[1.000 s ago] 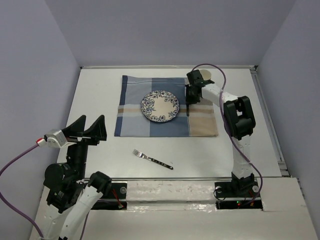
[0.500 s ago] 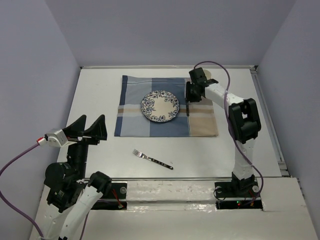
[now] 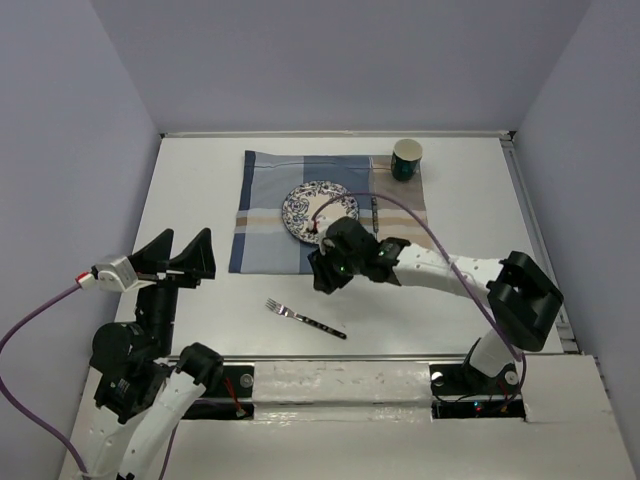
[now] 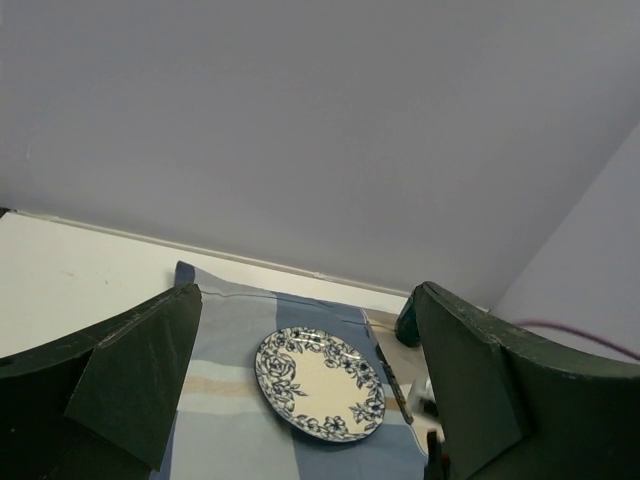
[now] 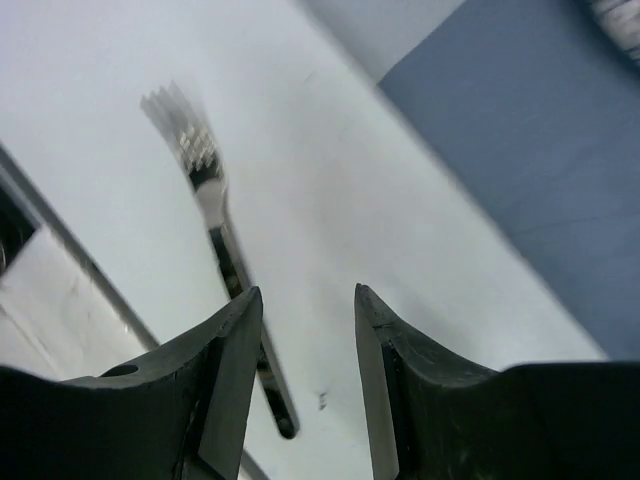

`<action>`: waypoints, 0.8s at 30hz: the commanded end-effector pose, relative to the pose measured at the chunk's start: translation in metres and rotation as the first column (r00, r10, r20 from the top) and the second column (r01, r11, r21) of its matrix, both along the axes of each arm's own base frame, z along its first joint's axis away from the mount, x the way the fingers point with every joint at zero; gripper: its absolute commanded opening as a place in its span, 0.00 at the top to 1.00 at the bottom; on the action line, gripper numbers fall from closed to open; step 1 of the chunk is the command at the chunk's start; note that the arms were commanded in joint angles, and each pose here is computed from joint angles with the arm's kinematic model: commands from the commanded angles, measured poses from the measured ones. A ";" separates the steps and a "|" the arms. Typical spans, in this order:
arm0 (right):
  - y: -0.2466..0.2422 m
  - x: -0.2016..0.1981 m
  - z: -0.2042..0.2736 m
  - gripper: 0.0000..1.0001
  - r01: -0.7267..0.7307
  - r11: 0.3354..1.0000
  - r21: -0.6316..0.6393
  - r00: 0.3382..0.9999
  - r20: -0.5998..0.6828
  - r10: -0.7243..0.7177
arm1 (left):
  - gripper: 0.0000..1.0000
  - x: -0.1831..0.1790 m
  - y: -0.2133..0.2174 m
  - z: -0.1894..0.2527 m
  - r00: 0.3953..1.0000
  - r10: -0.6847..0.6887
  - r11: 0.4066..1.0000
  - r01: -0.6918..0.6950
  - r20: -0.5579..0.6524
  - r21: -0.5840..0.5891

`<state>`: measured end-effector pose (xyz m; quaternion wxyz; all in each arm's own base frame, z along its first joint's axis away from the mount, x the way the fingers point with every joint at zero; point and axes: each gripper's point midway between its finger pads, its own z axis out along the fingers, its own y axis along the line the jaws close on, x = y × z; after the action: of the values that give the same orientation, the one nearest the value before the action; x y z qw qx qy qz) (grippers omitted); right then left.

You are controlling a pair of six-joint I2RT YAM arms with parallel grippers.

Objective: Set the dinner table for one person

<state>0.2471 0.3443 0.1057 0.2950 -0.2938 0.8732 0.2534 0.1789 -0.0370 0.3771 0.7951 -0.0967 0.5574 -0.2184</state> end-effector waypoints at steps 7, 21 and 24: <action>0.026 -0.082 -0.052 0.52 -0.240 0.964 -0.114 0.971 -0.012 0.240 | 0.02 0.009 0.002 0.001 0.999 0.034 0.999 -0.034 -0.004 0.011; 0.037 -0.105 -0.080 0.70 -0.277 0.940 -0.198 0.961 -0.040 0.275 | 0.02 0.012 0.001 0.001 0.999 0.038 0.999 -0.037 -0.007 0.018; 0.040 -0.104 -0.080 0.76 -0.280 0.940 -0.197 0.960 -0.040 0.277 | 0.02 0.010 0.001 0.002 0.999 0.032 0.999 -0.032 0.000 0.017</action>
<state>0.1444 0.3685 0.0230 0.2096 -0.4330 0.8541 0.1979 0.1872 -0.0341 0.3722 0.7923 -0.1031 0.5677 -0.1982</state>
